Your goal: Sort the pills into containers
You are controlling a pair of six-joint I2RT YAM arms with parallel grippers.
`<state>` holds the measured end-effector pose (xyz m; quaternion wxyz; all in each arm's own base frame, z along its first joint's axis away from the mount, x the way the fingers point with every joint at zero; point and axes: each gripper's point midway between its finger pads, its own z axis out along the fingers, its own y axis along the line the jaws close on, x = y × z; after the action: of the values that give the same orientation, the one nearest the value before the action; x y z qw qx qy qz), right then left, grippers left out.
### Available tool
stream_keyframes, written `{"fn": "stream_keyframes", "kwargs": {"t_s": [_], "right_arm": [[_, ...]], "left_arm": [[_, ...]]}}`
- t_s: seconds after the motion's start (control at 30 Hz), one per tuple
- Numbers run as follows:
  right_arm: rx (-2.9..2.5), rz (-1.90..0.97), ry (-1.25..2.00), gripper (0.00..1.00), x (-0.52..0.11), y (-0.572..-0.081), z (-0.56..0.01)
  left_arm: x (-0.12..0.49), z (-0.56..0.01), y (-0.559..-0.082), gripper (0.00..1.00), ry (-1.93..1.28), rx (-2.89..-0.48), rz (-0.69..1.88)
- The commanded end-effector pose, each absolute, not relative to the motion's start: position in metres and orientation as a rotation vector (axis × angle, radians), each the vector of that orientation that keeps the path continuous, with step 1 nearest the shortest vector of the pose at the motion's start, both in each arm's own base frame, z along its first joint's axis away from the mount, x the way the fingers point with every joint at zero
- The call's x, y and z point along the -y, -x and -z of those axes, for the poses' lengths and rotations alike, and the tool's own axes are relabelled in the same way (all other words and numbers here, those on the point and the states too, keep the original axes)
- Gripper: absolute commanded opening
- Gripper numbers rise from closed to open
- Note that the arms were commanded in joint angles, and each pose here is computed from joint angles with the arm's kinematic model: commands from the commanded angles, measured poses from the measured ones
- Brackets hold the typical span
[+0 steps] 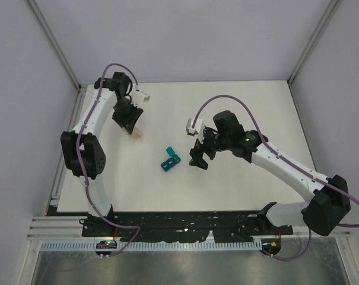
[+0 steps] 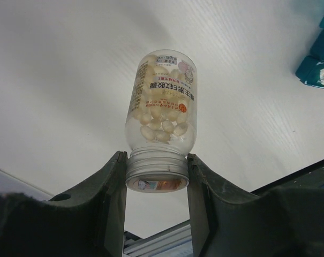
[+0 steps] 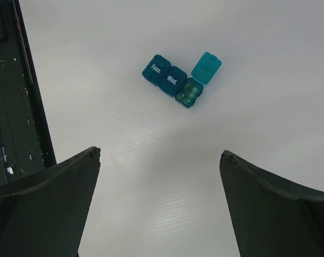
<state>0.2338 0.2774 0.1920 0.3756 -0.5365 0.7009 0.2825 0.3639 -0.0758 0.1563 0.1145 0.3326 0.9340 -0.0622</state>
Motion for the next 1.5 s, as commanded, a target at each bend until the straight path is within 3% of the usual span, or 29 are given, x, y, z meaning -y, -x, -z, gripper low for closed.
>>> {"fn": "stream_keyframes", "kwargs": {"t_s": [0.0, 0.97, 1.03, 1.13, 1.27, 1.47], "right_arm": [[-1.747, -0.724, 1.375, 0.96, -0.28, -0.238, -0.198], [-1.776, -0.777, 1.41, 0.97, -0.282, -0.234, -0.18], [-1.781, -0.778, 1.411, 0.97, -0.282, -0.234, -0.178], [-1.78, -0.78, 1.411, 0.97, -0.282, -0.233, -0.178], [-1.781, -0.782, 1.412, 0.97, -0.282, -0.233, -0.178], [-1.785, -0.785, 1.412, 0.96, -0.283, -0.233, -0.176]], "left_arm": [[0.051, -0.156, -0.359, 0.0, -0.996, -2.845, 0.081], [0.013, -0.112, -0.359, 0.01, -1.149, -3.101, -0.042], [0.014, -0.111, -0.358, 0.07, -1.156, -3.106, -0.036], [0.014, -0.109, -0.357, 0.25, -1.163, -3.109, -0.035], [0.014, -0.107, -0.359, 0.41, -1.164, -3.1, -0.029], [0.017, -0.107, -0.361, 0.5, -1.158, -3.084, -0.009]]}}
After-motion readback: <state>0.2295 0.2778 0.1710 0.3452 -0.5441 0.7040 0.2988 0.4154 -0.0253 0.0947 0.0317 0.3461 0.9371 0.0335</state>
